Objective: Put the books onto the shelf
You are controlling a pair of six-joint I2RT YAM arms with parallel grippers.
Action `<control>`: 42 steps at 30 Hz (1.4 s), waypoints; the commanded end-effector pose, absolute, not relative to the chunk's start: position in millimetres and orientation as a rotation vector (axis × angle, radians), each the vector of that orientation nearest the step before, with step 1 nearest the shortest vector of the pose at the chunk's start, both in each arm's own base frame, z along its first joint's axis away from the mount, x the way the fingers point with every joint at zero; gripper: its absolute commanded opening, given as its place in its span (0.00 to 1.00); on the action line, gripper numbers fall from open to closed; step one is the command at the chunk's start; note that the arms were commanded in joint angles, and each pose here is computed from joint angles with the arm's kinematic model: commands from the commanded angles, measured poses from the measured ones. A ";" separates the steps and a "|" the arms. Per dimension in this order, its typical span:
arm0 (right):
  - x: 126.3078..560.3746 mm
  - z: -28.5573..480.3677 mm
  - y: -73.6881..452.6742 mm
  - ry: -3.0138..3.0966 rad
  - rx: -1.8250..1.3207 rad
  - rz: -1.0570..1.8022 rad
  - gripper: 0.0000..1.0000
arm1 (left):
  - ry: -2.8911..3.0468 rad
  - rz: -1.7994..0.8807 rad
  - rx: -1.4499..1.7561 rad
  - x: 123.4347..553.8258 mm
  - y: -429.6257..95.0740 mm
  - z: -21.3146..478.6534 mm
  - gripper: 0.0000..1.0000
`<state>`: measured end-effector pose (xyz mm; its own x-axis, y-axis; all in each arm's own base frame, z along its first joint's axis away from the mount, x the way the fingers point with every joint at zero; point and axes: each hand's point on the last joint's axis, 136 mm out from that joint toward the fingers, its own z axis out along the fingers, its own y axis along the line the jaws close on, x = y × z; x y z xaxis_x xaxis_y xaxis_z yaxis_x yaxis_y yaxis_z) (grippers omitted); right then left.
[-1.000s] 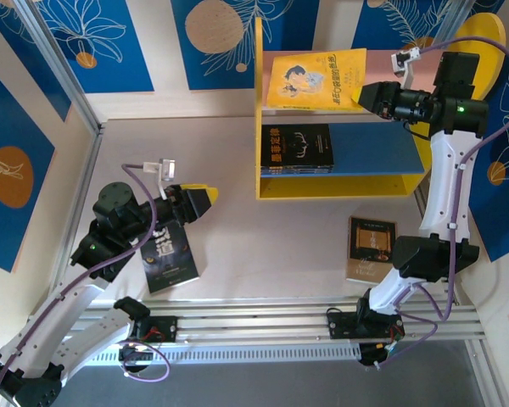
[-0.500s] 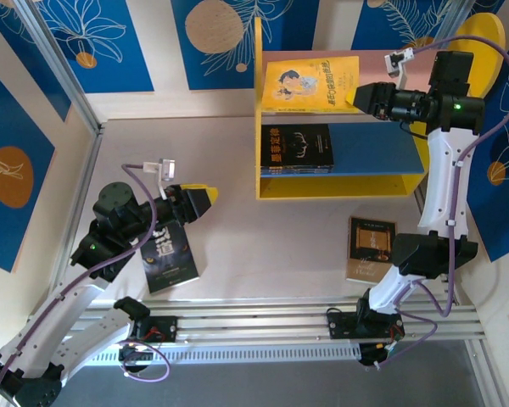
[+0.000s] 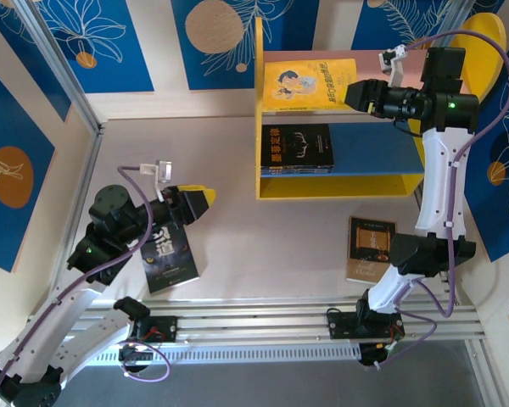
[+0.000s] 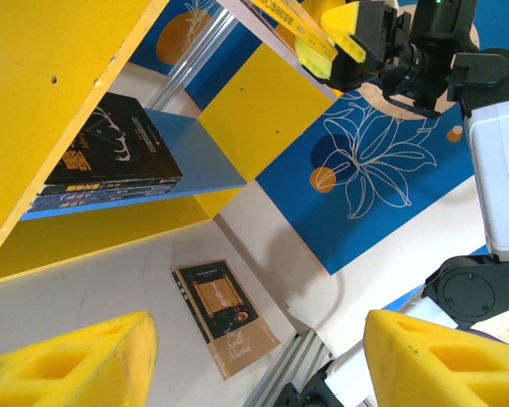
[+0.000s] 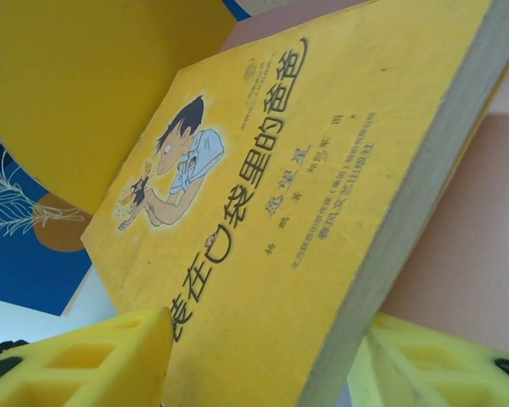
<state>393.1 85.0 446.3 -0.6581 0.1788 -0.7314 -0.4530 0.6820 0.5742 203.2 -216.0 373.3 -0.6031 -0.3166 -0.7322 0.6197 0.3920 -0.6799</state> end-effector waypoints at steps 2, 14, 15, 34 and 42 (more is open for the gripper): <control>399.7 440.9 68.8 2.105 -0.153 0.844 0.62 | 1.722 -1.333 0.295 197.8 -213.4 390.6 0.66; 407.5 425.0 61.4 2.165 -0.125 0.736 0.69 | 1.727 -1.327 0.294 197.6 -212.6 390.9 0.66; 408.3 423.8 61.4 2.168 -0.126 0.733 0.69 | 1.727 -1.327 0.294 197.5 -212.7 390.8 0.66; 414.7 404.1 35.2 2.236 -0.042 0.510 0.72 | 1.733 -1.309 0.300 197.7 -211.8 391.7 0.67; 417.1 406.8 57.1 2.212 -0.120 0.643 0.72 | 1.733 -1.307 0.303 198.6 -212.3 392.8 0.67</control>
<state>397.2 71.7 441.1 -0.6101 0.1299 -0.7816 -0.3575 0.8352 0.4179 201.6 -214.0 375.6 -0.5934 -0.3044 -0.7451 0.6252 0.4087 -0.6649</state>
